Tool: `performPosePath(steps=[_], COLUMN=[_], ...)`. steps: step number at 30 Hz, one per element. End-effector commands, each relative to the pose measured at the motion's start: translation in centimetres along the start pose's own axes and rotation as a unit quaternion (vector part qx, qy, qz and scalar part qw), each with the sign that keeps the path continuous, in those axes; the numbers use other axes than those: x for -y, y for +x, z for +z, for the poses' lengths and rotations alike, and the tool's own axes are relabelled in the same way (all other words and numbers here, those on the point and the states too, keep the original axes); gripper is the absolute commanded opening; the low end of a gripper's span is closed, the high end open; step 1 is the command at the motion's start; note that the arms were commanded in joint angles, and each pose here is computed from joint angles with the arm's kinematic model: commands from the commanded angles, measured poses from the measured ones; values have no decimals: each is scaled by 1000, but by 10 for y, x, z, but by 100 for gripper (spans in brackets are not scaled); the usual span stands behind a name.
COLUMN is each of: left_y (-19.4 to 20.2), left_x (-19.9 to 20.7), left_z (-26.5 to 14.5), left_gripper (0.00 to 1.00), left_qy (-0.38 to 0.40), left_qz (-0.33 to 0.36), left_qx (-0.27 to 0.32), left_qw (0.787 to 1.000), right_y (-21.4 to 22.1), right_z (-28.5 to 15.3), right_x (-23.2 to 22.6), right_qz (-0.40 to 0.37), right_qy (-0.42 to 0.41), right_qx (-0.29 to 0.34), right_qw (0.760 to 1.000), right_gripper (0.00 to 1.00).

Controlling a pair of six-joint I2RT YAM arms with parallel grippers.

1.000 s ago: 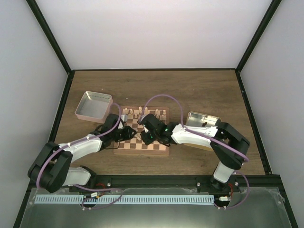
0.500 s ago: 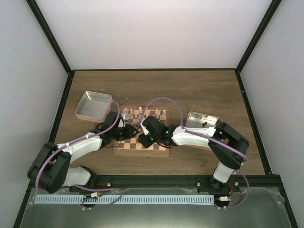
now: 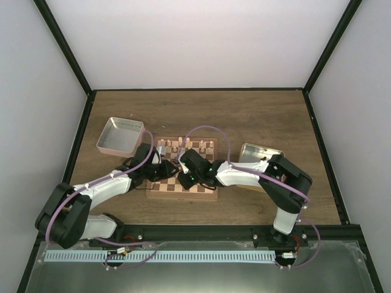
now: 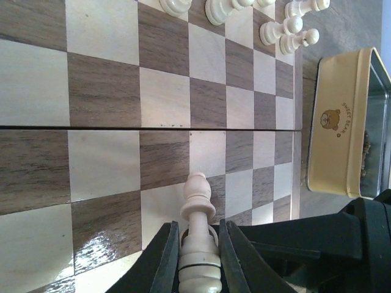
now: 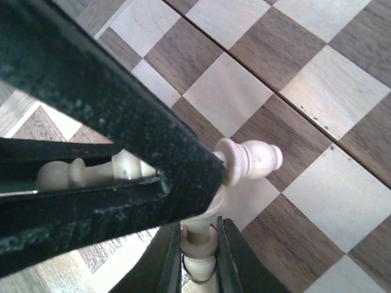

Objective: Set up the chess pieces on the board
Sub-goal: Pick up the chess piece from the chessboard, then place the chess piece on the chessboard.

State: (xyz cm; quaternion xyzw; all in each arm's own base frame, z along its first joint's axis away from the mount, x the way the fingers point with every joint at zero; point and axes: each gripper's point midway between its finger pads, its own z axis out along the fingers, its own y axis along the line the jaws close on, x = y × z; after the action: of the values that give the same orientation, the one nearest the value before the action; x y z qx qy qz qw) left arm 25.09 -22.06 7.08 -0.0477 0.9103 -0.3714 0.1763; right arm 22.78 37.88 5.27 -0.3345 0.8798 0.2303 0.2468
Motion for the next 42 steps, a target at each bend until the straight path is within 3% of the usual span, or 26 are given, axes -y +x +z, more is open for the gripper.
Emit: performPosePath(steps=[1,9,18,21,25,31,37,42], left_y=[-11,-18,-8,-11,-20,-22,-11,-7], left_x=[8,-13,-18,-17,-1,40,46,53], left_z=[-4,-3,0,-7,-19,-39,-35,-32], left_gripper=[13,15,40,43,45,57,56,42], left_qy=[7,-40,-45,-53,-35,47,71,92], left_qz=[3,12,30,37,49,62,62,60], left_qx=[19,43,20,29,49,57,24,2], left_qw=[1000,998,998,997,997,995,995,994], right_y=[-11,17,-4,-10,-15,-25,-37,-41], right_z=[-1,-16,-28,-31,-35,-39,-50,-64], right_x=[-1,6,-3,-6,-10,-13,-17,-20], right_qz=[-5,-2,-4,-7,-17,-40,-48,-54], right_qy=[9,14,-2,-8,-17,-21,-28,-35], right_qx=[16,-9,30,40,50,75,105,132], right_qw=[1000,1000,1000,999,998,996,993,989], right_gripper=[5,4,4,4,4,4,4,4])
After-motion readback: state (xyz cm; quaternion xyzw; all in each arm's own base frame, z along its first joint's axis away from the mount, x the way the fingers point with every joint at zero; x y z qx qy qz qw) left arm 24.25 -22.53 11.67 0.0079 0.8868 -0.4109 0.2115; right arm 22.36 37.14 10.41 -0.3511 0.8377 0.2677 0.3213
